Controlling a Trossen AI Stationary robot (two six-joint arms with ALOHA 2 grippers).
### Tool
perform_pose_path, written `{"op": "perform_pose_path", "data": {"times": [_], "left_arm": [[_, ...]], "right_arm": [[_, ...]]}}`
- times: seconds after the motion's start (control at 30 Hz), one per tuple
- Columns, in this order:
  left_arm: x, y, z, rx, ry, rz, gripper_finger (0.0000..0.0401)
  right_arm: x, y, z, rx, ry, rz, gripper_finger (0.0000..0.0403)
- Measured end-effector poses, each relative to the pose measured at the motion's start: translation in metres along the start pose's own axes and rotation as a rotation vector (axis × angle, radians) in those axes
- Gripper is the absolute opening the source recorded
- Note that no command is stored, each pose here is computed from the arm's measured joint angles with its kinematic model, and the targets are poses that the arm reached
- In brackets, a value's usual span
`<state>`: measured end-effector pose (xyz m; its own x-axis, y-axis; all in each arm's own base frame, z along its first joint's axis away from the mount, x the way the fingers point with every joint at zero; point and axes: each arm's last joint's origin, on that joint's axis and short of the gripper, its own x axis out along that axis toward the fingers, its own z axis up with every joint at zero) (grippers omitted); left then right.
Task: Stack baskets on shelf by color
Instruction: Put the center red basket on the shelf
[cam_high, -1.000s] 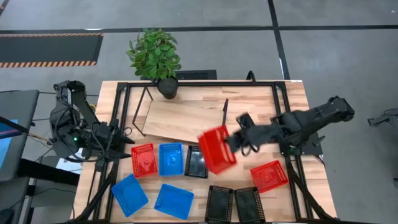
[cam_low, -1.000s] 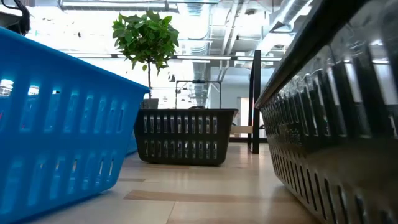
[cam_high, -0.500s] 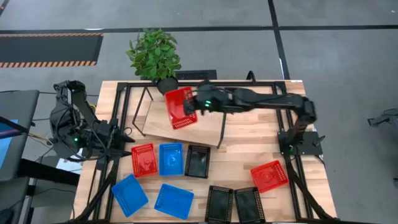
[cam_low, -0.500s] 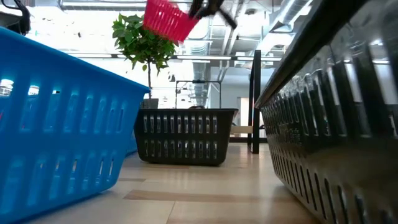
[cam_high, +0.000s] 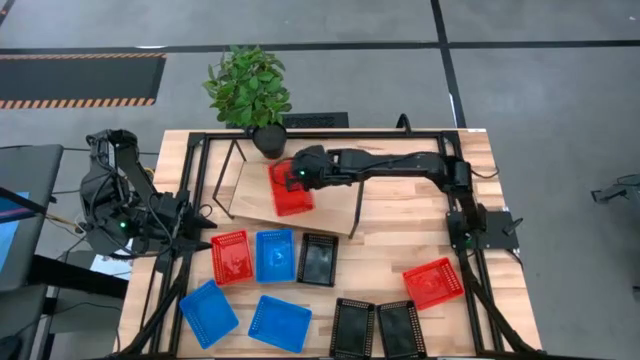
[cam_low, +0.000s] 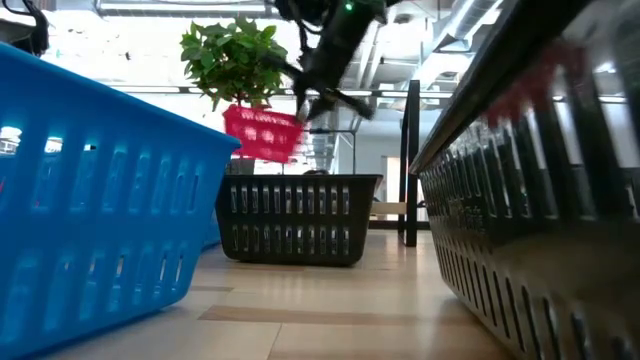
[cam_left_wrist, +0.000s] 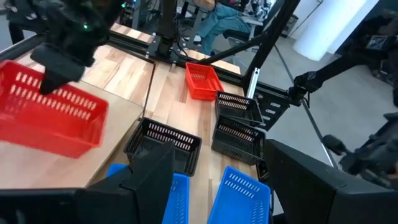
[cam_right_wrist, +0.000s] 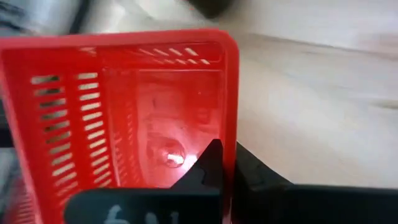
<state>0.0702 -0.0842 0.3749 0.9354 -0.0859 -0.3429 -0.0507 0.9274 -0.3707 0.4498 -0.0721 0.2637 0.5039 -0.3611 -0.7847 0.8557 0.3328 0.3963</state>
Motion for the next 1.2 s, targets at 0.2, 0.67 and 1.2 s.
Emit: {"op": "perform_pose_path", "data": {"times": [0.2, 0.67, 1.2], "left_arm": [[0.0, 0.0, 0.0, 0.003, -0.005, 0.004, 0.0237], [0.0, 0.0, 0.0, 0.001, -0.005, 0.005, 0.0237], [0.0, 0.0, -0.001, -0.039, 0.014, -0.003, 0.0237]], "right_arm": [[0.018, -0.006, -0.005, 0.045, 0.062, -0.043, 0.0029], [0.037, -0.015, -0.01, 0.045, 0.12, -0.115, 0.006], [0.017, -0.008, 0.013, -0.126, 0.091, -0.084, 0.0154]]}}
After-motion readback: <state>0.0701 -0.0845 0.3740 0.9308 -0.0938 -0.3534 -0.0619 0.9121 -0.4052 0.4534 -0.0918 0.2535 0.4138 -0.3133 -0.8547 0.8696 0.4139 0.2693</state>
